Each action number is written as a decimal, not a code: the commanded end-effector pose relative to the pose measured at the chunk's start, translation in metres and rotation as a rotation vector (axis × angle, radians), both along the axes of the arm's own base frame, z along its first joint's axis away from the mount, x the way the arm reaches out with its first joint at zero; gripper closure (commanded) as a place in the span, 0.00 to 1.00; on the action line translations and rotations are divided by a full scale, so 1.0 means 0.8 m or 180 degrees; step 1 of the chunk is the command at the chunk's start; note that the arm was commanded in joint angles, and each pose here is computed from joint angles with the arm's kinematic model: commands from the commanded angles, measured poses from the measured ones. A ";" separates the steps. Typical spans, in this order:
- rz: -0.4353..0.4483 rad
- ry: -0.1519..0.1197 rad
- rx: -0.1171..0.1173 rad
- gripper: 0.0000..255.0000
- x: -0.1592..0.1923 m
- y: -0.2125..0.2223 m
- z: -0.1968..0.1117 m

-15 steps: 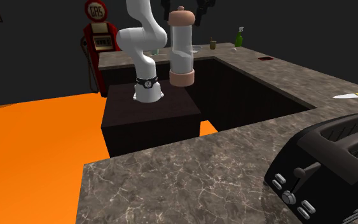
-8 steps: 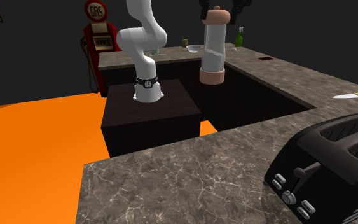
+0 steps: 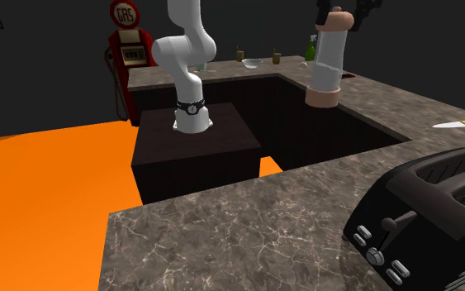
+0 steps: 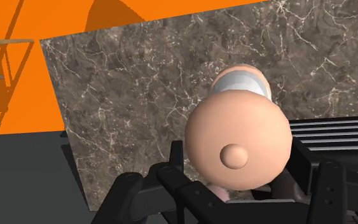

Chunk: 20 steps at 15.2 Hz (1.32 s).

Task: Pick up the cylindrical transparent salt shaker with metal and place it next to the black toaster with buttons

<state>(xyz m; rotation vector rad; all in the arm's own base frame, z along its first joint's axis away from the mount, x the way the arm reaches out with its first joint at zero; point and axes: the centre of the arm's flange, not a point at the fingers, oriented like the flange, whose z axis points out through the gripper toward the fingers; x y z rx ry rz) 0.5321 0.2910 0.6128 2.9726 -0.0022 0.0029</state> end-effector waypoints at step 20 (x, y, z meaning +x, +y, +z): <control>-0.0006 -0.0001 0.0001 1.00 0.014 0.109 -0.094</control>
